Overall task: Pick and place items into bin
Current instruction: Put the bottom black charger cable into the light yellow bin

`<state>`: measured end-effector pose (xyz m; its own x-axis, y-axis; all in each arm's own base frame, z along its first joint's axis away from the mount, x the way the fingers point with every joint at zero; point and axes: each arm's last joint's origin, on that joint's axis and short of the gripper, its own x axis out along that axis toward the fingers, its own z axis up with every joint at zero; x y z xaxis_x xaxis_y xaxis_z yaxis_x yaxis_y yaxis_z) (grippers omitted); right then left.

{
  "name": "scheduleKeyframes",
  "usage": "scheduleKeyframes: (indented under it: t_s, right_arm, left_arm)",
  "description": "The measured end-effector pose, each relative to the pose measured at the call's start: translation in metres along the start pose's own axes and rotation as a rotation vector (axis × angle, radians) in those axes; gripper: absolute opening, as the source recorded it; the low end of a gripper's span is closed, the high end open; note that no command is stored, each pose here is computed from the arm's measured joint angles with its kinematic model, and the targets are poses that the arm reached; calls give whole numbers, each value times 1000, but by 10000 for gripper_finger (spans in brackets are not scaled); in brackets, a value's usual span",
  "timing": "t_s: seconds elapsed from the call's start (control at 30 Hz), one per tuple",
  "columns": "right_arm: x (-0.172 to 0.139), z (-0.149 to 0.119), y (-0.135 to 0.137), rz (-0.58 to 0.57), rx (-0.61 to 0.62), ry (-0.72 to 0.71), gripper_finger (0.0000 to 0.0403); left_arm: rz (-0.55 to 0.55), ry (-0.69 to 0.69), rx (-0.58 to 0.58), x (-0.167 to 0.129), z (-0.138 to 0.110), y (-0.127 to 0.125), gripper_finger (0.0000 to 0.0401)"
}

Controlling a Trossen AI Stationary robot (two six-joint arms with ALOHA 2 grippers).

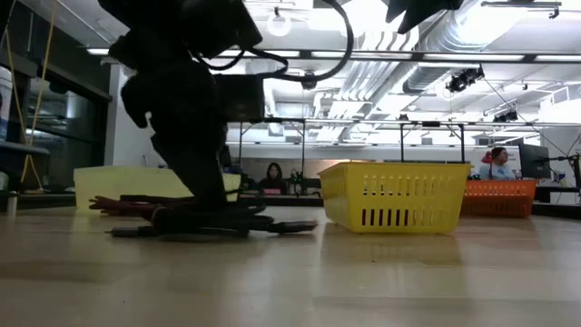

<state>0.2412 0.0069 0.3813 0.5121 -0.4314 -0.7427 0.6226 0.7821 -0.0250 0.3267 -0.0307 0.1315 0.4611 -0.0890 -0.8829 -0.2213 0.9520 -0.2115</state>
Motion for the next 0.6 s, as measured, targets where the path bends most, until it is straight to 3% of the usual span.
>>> scheduleKeyframes:
  t_s: [0.3, 0.6]
  right_arm:
    - [0, 0, 0, -9, 0, -5, 220]
    - [0, 1, 0, -16, 6, -18, 220]
  left_arm:
    - [124, 49, 21, -64, 0, 32, 4]
    - [345, -219, -137, -166, 1, 92, 1]
